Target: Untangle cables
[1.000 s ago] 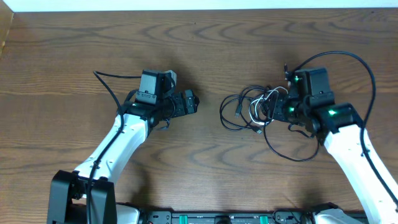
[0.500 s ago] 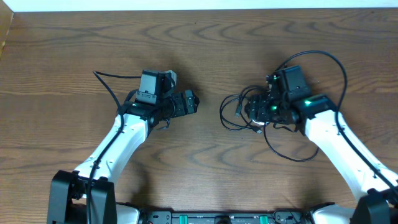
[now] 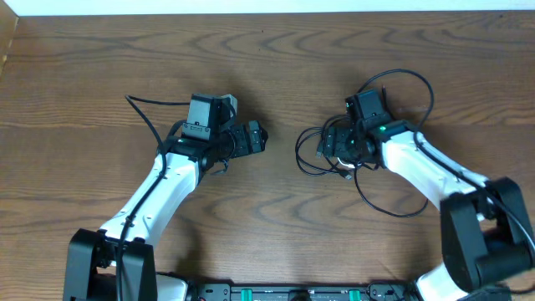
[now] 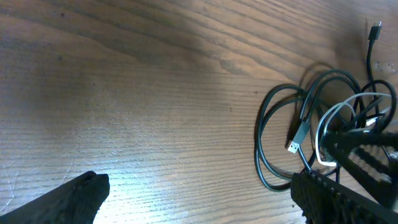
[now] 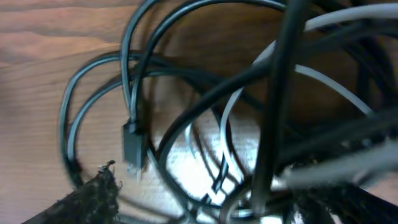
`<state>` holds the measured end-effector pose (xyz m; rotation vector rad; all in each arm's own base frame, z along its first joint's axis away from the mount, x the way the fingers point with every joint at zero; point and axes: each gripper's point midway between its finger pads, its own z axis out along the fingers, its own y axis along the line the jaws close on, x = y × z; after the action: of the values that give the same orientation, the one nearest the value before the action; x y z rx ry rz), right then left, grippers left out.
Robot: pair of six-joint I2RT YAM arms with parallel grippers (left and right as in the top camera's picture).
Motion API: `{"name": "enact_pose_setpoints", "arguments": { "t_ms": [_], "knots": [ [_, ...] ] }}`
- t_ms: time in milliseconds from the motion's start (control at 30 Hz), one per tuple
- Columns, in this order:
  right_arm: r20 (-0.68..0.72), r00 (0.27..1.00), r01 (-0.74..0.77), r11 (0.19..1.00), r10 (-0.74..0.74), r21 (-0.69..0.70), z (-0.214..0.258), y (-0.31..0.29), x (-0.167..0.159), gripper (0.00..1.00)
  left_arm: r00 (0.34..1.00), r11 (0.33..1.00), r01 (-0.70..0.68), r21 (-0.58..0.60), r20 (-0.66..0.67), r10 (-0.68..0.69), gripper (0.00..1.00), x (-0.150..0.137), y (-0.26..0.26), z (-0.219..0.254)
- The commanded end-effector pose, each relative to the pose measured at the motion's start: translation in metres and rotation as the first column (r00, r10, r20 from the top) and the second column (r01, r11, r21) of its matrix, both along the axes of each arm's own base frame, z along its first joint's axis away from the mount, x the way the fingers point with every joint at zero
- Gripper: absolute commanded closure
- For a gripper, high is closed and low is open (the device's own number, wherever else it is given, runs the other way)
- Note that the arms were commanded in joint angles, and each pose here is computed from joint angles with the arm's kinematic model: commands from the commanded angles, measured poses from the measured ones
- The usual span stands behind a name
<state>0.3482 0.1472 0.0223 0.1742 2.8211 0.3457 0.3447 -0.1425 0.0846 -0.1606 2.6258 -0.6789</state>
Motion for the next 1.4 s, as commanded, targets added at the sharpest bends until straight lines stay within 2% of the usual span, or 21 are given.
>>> {"name": "enact_pose_setpoints", "arguments": {
  "t_ms": [0,33,67,100,167,267,467,533,600,700,767,833,1033,1200,1367],
  "knots": [
    [-0.026,0.999,-0.023,0.999,0.024,0.045,-0.009,0.012,-0.001,0.43,1.000,1.000,-0.015,0.002,0.008,0.015,0.00,0.003,0.002,0.004],
    [-0.029,0.998,-0.046,0.996,0.048,0.080,-0.009,0.019,-0.001,0.58,1.000,1.000,-0.015,0.002,0.008,0.015,0.00,0.003,0.002,0.004],
    [-0.020,0.996,-0.081,0.990,0.084,0.114,-0.006,0.027,-0.002,0.67,1.000,1.000,-0.015,0.002,0.008,0.015,0.01,0.003,0.002,0.004],
    [0.003,0.990,-0.137,0.979,0.138,0.154,-0.002,0.037,-0.001,0.75,1.000,1.000,-0.015,0.002,0.008,0.015,0.00,0.003,0.002,0.004],
    [0.066,0.971,-0.238,0.944,0.229,0.227,0.011,0.056,0.001,0.84,1.000,1.000,-0.015,0.002,0.008,0.015,0.00,0.003,0.002,0.004],
    [0.167,0.936,-0.347,0.889,0.310,0.299,0.033,0.079,0.003,0.87,1.000,1.000,-0.015,0.002,0.008,0.015,0.00,0.003,0.002,0.004],
    [0.298,0.892,-0.420,0.866,0.340,0.271,0.069,0.085,0.011,0.88,1.000,1.000,-0.015,0.002,0.008,0.015,0.00,0.003,0.002,0.004],
    [0.360,0.870,-0.442,0.858,0.338,0.262,0.094,0.085,0.011,0.90,1.000,1.000,-0.015,0.002,0.008,0.015,0.00,0.003,0.002,0.004],
    [0.404,0.853,-0.453,0.853,0.331,0.258,0.113,0.085,0.011,0.82,1.000,1.000,-0.015,0.002,0.008,0.015,0.00,0.003,0.002,0.004],
    [0.454,0.830,-0.469,0.846,0.324,0.255,0.138,0.084,0.006,0.52,1.000,1.000,-0.015,0.002,0.008,0.015,0.00,0.003,0.002,0.004],
    [0.459,0.828,-0.467,0.849,0.323,0.245,0.143,0.083,0.003,0.36,1.000,1.000,-0.015,0.002,0.008,0.015,0.00,0.003,0.002,0.004],
    [0.445,0.840,-0.437,0.873,0.311,0.214,0.139,0.076,0.004,0.31,1.000,1.000,-0.015,0.002,0.008,0.015,0.00,0.003,0.002,0.004],
    [0.384,0.910,-0.199,0.977,0.154,0.081,0.119,0.034,0.021,0.24,1.000,1.000,-0.015,0.002,0.008,0.015,0.00,0.003,0.002,0.004],
    [0.347,0.938,-0.084,0.984,0.025,0.156,0.110,0.035,0.030,0.24,1.000,1.000,-0.015,0.002,0.008,0.015,0.00,0.003,0.002,0.004],
    [0.276,0.957,0.023,0.975,-0.085,0.222,0.084,0.040,0.042,0.29,1.000,1.000,-0.015,0.002,0.008,0.015,0.00,0.003,0.002,0.004]
  ]
}}
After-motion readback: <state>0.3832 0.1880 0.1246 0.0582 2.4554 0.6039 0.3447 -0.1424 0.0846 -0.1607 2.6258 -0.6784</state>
